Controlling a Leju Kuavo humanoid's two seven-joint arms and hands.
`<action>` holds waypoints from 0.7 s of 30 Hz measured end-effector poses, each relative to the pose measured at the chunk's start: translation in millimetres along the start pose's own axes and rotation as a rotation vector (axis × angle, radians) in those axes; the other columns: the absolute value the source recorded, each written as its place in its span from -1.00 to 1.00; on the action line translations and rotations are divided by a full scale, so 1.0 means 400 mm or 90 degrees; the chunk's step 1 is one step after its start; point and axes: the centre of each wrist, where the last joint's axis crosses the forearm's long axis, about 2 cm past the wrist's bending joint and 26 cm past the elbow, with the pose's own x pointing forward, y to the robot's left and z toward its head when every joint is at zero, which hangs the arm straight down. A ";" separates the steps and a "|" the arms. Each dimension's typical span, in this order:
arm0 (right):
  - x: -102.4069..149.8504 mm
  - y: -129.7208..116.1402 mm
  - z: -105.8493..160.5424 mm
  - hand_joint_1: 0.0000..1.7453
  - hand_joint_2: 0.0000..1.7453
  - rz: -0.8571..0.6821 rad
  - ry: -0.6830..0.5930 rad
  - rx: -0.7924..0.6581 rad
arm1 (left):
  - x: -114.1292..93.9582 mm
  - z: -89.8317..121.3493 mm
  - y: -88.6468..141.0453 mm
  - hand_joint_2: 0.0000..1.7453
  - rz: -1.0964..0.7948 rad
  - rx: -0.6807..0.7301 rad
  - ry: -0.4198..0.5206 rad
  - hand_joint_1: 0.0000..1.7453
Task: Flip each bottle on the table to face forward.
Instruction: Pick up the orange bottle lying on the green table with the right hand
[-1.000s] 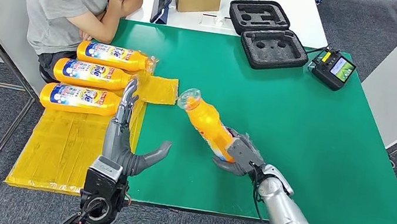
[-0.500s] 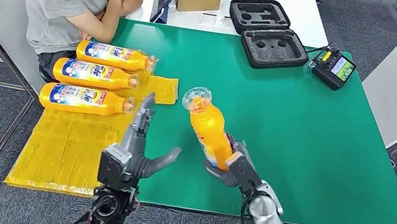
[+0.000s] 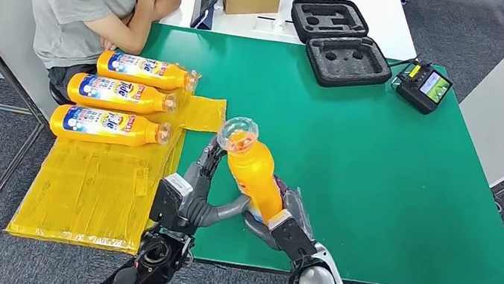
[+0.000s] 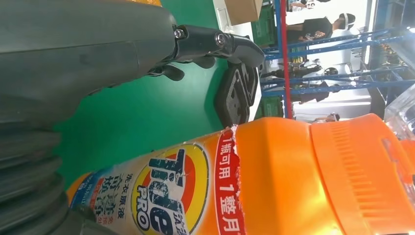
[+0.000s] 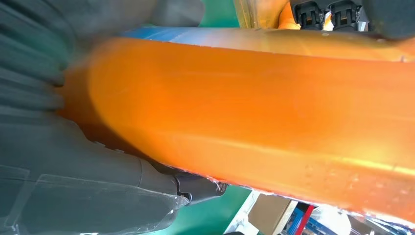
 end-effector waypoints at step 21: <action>-0.025 0.030 -0.008 1.00 1.00 -0.013 0.009 0.008 | 0.005 0.021 -0.031 -1.00 0.050 -0.053 0.014 -1.00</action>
